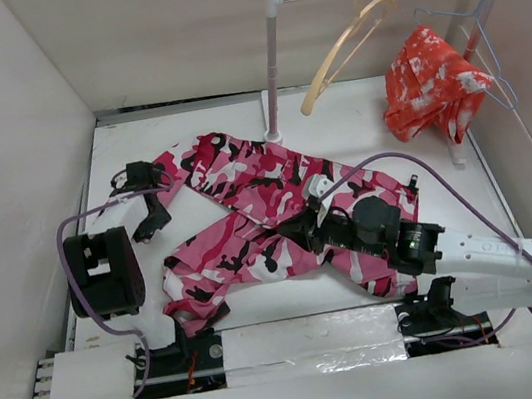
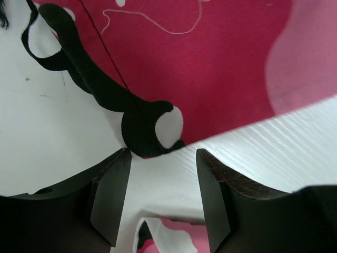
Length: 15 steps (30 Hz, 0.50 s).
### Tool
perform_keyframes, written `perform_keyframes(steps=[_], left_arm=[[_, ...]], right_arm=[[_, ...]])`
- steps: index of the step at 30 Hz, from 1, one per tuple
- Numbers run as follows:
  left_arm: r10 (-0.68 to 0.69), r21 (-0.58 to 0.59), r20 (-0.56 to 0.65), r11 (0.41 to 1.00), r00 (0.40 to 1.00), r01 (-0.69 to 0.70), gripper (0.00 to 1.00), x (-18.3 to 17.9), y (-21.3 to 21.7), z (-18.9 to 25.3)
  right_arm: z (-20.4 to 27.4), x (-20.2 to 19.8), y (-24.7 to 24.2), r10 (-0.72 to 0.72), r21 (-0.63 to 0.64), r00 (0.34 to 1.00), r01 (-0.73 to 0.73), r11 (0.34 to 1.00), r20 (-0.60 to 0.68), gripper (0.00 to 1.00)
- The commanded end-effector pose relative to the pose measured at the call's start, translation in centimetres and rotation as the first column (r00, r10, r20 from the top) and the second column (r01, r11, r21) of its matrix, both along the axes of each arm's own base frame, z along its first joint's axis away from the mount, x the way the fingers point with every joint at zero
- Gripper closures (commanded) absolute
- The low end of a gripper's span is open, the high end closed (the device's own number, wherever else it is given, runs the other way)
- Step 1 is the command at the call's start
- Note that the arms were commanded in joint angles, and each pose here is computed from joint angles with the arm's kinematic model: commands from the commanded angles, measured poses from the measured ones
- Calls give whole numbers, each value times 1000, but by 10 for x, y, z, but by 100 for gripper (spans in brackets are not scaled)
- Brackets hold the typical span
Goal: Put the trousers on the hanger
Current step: Flatten out the trousers at the center of the board.
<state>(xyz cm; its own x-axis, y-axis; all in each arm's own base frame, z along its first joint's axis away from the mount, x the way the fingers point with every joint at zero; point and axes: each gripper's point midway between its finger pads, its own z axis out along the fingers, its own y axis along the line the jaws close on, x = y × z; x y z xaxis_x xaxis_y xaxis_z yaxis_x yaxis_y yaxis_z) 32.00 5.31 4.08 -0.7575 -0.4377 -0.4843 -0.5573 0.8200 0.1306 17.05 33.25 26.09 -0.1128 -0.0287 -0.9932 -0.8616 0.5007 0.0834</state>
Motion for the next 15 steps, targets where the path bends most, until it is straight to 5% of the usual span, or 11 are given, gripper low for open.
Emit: perform_keyframes(steps=[1,12,13,14,15], left_arm=[[44,44,-104,998,994,-40,50,-5,14,-18],[120,267,-68,959,990,-98,63,13,55,-2],[123,282,-61,954,990,-102,70,16,57,1],[134,307,-62,946,989,-109,90,15,61,6],[140,316,-45,941,989,-119,100,21,63,12]], right_arm=[[10,-3,-3,14,35,1000,-15,999,10,75],[7,-11,7,83,35,997,-83,996,7,75],[7,-11,8,85,34,996,-85,996,8,75],[7,-11,8,83,33,996,-84,996,10,76],[6,-11,9,85,33,996,-85,996,7,76]])
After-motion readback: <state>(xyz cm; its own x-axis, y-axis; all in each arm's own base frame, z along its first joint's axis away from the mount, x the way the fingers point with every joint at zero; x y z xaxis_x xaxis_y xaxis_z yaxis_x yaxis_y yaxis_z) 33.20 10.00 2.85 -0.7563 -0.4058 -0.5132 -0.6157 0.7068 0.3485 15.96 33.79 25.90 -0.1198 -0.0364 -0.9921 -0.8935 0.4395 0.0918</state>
